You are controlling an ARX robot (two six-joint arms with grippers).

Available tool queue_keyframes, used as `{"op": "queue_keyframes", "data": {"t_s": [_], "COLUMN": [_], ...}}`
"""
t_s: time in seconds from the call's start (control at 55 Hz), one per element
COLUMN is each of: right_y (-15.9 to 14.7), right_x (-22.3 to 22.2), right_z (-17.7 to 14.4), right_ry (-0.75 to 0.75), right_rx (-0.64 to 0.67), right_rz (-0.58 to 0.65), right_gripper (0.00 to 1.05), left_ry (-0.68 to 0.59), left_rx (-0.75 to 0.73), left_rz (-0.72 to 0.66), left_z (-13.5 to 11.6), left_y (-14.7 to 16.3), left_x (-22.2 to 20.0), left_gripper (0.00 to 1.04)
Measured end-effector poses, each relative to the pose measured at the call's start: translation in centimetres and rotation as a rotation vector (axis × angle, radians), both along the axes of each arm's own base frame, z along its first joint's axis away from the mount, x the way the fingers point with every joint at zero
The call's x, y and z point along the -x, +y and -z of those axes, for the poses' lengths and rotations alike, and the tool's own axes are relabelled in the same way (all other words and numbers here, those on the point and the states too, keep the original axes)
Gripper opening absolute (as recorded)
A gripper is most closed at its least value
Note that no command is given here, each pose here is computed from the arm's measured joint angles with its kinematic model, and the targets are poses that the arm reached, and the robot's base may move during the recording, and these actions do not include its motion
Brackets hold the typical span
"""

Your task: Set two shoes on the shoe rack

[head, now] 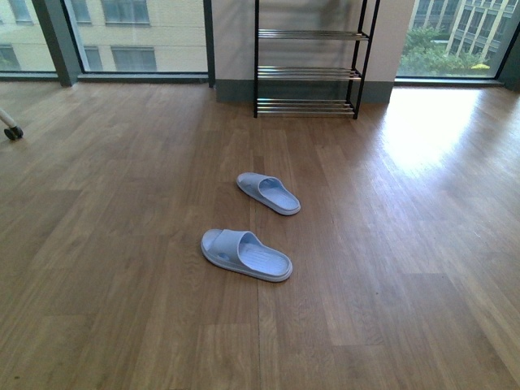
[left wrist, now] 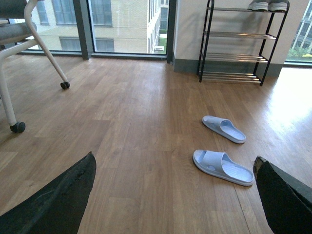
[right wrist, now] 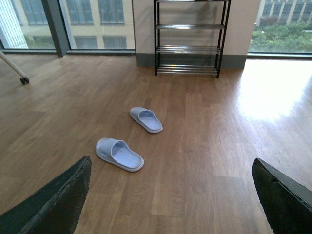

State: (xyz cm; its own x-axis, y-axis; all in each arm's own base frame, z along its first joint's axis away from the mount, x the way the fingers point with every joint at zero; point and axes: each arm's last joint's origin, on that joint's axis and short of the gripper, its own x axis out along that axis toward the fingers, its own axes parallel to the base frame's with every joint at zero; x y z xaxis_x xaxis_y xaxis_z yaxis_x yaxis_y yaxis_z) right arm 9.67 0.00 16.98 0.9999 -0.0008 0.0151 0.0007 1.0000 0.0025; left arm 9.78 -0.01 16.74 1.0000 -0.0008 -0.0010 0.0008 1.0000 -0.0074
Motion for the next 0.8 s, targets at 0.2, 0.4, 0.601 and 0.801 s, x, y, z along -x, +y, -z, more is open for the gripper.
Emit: {"op": "queue_keyframes", "data": {"t_s": [0.2, 0.4, 0.601, 0.801], "right_y": [0.00, 0.00, 0.00, 0.00], "right_x": [0.00, 0.00, 0.00, 0.00], "right_z": [0.00, 0.01, 0.00, 0.00], "right_ry": [0.000, 0.001, 0.000, 0.000], "right_rx": [0.000, 0.000, 0.000, 0.000], "right_rz": [0.000, 0.000, 0.000, 0.000], "right_gripper": [0.95, 0.95, 0.95, 0.95], "left_ry": [0.000, 0.000, 0.000, 0.000], "left_rx": [0.000, 0.000, 0.000, 0.000], "left_rz": [0.000, 0.000, 0.000, 0.000], "left_z": [0.00, 0.00, 0.00, 0.00], "left_y": [0.00, 0.00, 0.00, 0.00], "left_x": [0.00, 0.00, 0.00, 0.00], "left_gripper": [0.95, 0.95, 0.95, 0.95]}}
